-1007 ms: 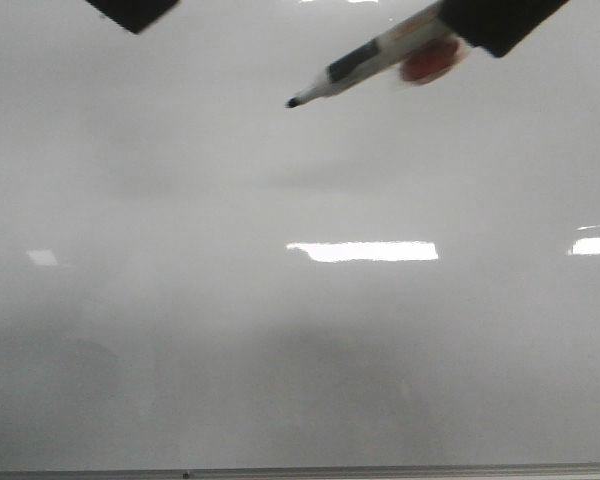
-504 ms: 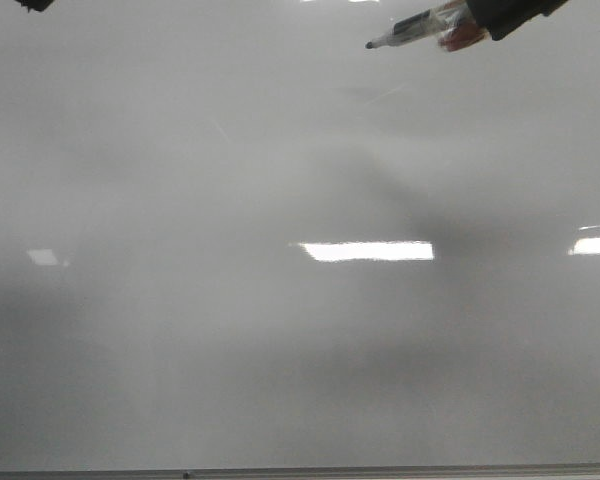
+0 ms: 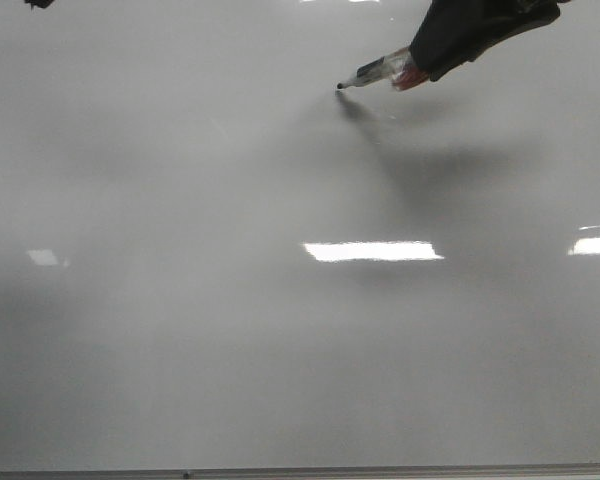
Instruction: Write number 7 on whiteboard
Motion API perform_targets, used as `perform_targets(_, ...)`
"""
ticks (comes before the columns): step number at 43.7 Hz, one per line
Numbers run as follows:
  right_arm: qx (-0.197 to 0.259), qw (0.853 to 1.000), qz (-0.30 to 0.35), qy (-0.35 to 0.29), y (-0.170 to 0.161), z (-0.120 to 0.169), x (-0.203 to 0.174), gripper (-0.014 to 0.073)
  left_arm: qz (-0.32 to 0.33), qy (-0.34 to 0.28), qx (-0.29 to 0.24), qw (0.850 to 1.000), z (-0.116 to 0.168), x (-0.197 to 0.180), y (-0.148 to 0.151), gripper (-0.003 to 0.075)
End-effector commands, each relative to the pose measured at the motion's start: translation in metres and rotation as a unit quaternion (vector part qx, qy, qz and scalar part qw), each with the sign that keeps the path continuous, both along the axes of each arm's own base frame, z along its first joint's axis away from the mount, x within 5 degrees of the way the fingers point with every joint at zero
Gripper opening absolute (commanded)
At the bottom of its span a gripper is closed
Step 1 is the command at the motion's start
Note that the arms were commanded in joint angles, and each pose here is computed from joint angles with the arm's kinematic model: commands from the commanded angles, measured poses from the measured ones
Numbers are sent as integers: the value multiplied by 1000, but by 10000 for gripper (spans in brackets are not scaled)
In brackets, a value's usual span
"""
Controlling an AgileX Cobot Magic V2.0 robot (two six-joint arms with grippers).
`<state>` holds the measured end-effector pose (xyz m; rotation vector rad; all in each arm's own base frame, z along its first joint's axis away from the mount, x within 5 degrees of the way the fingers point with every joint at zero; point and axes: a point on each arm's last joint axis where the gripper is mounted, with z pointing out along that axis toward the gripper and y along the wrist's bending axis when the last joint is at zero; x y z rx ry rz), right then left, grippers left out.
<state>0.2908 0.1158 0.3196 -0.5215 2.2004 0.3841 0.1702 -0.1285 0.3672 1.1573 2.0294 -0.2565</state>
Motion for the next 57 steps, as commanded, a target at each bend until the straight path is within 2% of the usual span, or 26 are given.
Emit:
perform_targets(1,21,998,-26,-47,-10,24,4,-59,8,-36,-42,998,17,-1,0,407)
perform_targets(10,12,998,-63,-14,-44,24,3,-59,8,-37,-40,998,17,-1,0,407)
perform_targets(18,-6,999,-34,7,-38,17,2,-59,10,-46,-45,998,18,0,0,407)
perform_targets(24,-26,997,1,75,-28,-13,0,-59,9,-48,-45,998,18,0,0,407)
perform_targets(28,-32,995,9,93,-26,-22,0,-59,9,-48,-45,998,18,0,0,407)
perform_targets(35,-26,998,20,60,-28,2,-16,-59,8,-47,-44,998,18,0,0,407)
perform_targets(38,-34,996,66,52,-26,15,-34,-59,3,-47,-40,998,18,0,-1,407)
perform_targets(44,-49,978,200,22,-15,32,-78,-59,-67,-35,-22,997,12,-5,-15,407)
perform_targets(48,-80,947,311,-16,-6,38,-109,-59,-127,-19,-19,992,10,-11,-32,410)
perform_targets(50,-88,934,346,-21,-3,39,-121,-59,-150,-12,-23,988,10,-12,-41,410)
perform_targets(52,-89,928,361,-23,0,41,-128,-59,-172,-9,-22,985,9,-13,-51,410)
perform_targets(57,-88,923,372,-33,2,45,-135,-59,-207,5,-16,978,2,-13,-72,410)
